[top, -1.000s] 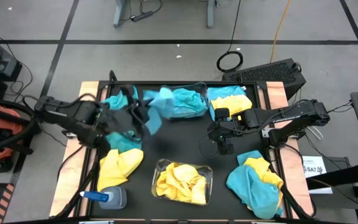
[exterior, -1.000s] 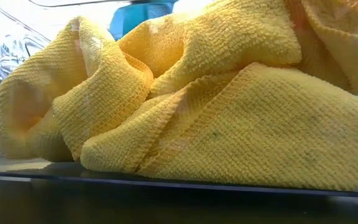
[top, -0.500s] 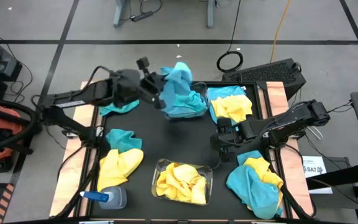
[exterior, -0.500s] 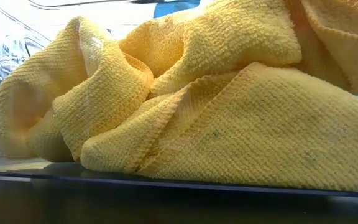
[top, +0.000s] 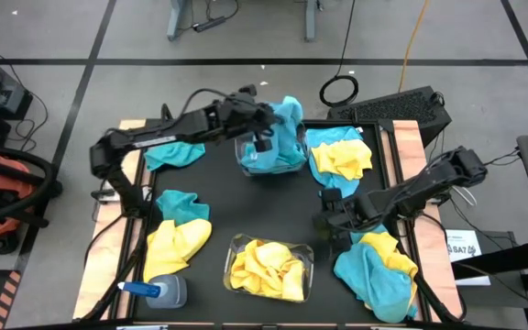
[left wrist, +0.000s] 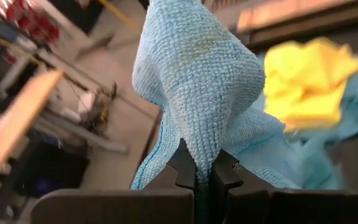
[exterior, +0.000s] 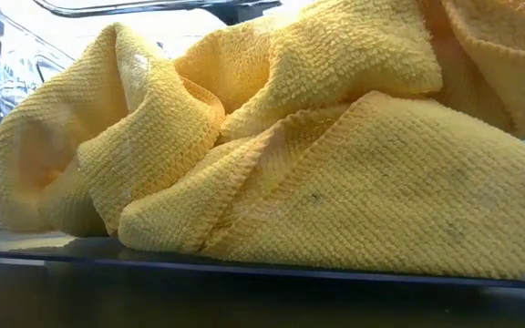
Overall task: Sort microfiber towel by color & place in baskets
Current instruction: Put the blue microfiber towel into the top transparent bin, then put the yellow microfiber towel into the bottom transparent bin
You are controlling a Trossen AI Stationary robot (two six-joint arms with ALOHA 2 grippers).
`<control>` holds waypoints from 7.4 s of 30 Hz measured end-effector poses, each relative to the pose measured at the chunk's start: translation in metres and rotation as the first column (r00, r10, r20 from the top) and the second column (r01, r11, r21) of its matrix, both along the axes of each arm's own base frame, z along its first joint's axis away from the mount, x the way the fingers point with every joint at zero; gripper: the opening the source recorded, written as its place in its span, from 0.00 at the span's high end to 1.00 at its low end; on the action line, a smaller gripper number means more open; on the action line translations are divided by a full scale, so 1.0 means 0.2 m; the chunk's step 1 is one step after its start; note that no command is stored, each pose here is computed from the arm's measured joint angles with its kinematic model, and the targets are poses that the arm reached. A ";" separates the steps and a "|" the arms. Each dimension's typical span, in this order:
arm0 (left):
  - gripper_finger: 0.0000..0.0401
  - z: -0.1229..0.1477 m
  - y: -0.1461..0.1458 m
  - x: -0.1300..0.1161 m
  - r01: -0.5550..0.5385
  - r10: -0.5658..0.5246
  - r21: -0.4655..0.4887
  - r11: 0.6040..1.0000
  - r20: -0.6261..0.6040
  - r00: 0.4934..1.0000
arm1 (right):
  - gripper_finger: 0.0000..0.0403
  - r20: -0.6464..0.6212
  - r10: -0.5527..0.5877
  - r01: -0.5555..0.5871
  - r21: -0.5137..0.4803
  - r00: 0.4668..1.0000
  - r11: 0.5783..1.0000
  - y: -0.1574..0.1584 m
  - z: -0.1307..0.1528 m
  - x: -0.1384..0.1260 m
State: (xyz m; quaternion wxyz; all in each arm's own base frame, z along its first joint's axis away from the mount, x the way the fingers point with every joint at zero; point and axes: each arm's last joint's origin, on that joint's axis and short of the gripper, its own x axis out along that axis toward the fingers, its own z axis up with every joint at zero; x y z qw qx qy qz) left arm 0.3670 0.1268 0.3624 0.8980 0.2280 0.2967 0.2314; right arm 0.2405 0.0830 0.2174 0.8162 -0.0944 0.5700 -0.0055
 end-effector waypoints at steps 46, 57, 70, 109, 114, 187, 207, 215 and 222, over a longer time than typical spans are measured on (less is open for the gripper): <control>0.51 -0.71 0.18 0.18 -0.174 -0.186 -0.513 0.840 -0.575 0.797 | 0.30 0.167 0.015 -0.016 0.006 0.986 1.000 0.07 0.14 -0.10; 0.43 -0.20 -0.02 0.07 -0.057 -0.175 -0.449 0.892 -0.458 0.872 | 0.30 0.181 0.015 -0.014 -0.006 0.983 1.000 0.05 0.15 -0.08; 0.42 0.27 -0.34 -0.35 -0.025 -0.153 -0.498 0.867 -0.313 0.937 | 0.30 0.219 0.019 0.003 -0.102 0.976 0.995 0.03 0.15 -0.07; 0.42 -0.19 -1.27 -0.30 0.419 -0.534 -0.429 0.800 -0.191 0.824 | 0.30 -0.068 -0.380 0.370 -0.121 0.923 0.921 -0.91 0.09 -0.17; 0.42 -0.30 -1.32 -0.30 0.442 -0.555 -0.437 0.783 -0.170 0.814 | 0.30 -0.093 -0.437 0.429 -0.100 0.894 0.898 -1.00 -0.04 -0.26; 0.42 -0.09 -1.04 -0.54 0.210 -0.217 -0.201 0.957 -0.014 0.976 | 1.00 0.935 -0.030 -0.207 0.110 0.354 0.972 -0.51 0.75 -0.35; 0.42 -0.12 -0.96 -0.52 0.148 -0.159 -0.198 0.969 -0.039 0.987 | 1.00 0.981 0.190 -0.617 -0.120 0.048 0.778 -0.15 0.75 -0.10; 0.42 -0.12 -0.96 -0.52 0.148 -0.158 -0.199 0.969 -0.038 0.987 | 1.00 0.977 0.211 -0.698 -0.168 -0.024 0.696 -0.03 0.77 -0.06; 0.42 -0.12 -0.96 -0.52 0.148 -0.158 -0.200 0.969 -0.038 0.987 | 1.00 0.967 0.251 -0.737 -0.147 0.031 0.659 0.07 0.70 0.05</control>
